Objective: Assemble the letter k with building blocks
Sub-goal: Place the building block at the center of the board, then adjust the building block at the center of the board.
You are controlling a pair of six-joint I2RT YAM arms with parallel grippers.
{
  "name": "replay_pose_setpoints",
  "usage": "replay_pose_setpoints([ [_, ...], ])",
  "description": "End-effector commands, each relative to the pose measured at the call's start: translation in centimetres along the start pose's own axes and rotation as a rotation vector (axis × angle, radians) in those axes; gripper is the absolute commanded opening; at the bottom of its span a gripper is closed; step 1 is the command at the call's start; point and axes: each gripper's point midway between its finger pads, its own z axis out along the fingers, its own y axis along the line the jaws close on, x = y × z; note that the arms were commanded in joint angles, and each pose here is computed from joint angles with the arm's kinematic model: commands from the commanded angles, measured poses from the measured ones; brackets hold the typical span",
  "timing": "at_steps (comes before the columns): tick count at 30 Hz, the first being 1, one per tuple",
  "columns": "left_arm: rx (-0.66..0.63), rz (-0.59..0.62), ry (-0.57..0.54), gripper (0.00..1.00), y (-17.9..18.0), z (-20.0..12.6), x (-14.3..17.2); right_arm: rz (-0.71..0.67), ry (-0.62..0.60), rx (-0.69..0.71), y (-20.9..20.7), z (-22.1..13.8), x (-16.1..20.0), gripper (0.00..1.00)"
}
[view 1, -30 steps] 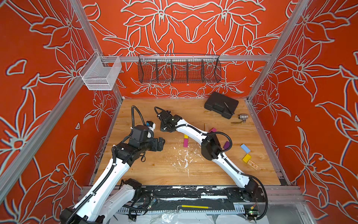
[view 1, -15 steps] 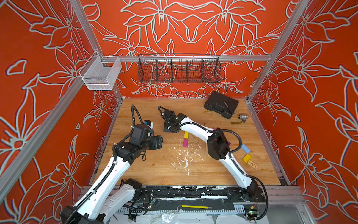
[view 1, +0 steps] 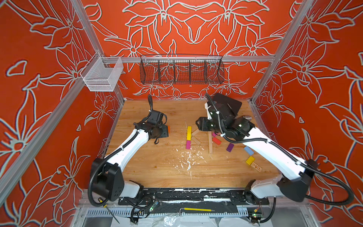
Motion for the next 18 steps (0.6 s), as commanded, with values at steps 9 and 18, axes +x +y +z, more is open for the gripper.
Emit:
replay_pose_setpoints([
  [9,-0.051,0.047,0.222,0.58,0.1,8.2,-2.4,-0.020,0.178,-0.065,-3.9,-7.3,8.8,0.74],
  [18,-0.111,0.083,0.302,0.48,1.1,13.1,-3.0,0.022,0.172,-0.077,-4.8,-8.5,10.0,0.76],
])
